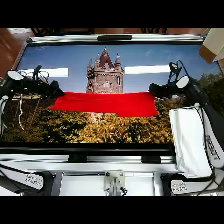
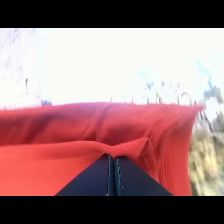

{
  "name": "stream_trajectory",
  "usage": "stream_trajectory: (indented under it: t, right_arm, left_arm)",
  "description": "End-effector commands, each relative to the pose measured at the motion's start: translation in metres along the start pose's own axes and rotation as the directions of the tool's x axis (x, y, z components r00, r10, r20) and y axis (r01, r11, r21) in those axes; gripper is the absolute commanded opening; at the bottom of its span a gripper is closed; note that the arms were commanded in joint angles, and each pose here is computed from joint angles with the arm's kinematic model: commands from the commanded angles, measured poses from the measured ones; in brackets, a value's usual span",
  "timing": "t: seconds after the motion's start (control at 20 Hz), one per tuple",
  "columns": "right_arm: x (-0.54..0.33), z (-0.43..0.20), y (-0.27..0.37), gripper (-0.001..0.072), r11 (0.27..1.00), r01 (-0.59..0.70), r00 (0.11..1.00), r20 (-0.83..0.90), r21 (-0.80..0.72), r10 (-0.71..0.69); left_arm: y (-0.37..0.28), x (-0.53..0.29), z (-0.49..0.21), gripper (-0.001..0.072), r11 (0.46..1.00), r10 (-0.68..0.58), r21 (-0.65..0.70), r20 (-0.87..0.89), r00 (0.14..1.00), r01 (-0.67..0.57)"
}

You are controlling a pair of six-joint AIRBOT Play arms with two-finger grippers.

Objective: Fold the shirts.

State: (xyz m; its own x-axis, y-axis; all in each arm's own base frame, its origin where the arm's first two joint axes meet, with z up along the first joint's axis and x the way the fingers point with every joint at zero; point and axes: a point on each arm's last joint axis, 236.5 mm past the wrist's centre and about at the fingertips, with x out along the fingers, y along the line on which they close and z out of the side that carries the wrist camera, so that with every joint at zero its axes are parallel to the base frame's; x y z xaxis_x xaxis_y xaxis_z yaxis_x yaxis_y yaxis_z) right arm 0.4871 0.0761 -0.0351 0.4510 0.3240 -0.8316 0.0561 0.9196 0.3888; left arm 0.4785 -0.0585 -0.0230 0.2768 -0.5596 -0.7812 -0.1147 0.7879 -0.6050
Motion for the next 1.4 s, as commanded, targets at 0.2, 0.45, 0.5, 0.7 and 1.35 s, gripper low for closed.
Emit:
stream_trajectory:
  t: [0.2, 0.45, 0.5, 0.7, 1.35]
  right_arm:
    - [0.011, -0.022, -0.026, 0.0543, 0.998, 0.02, 0.987, -0.157, -0.055, -0.029]
    - [-0.004, -0.064, -0.052, 0.0672, 1.0, 0.014, 0.937, -0.349, 0.018, -0.007]
    - [0.0, -0.068, -0.049, 0.0672, 1.0, -0.009, 0.931, -0.365, 0.028, 0.018]
    - [0.027, -0.079, -0.029, 0.0672, 0.992, -0.08, 0.914, -0.39, 0.1, 0.114]
    - [-0.03, -0.031, 0.053, 0.0069, 0.977, -0.213, 0.948, -0.236, 0.02, 0.212]
  left_arm:
    - [0.014, 0.01, -0.008, 0.0677, 0.995, -0.031, -0.097, -0.133, 0.991, 0.018]
    - [0.004, -0.024, -0.025, 0.0676, 0.997, -0.049, -0.071, -0.184, 0.982, 0.036]
    - [-0.001, -0.03, -0.023, 0.0676, 0.998, -0.047, -0.057, -0.17, 0.984, 0.038]
    - [-0.025, -0.053, -0.021, 0.0668, 0.999, -0.043, 0.011, -0.117, 0.992, 0.045]
    - [-0.124, -0.029, -0.046, 0.0378, 0.957, -0.065, 0.277, -0.096, 0.993, 0.09]
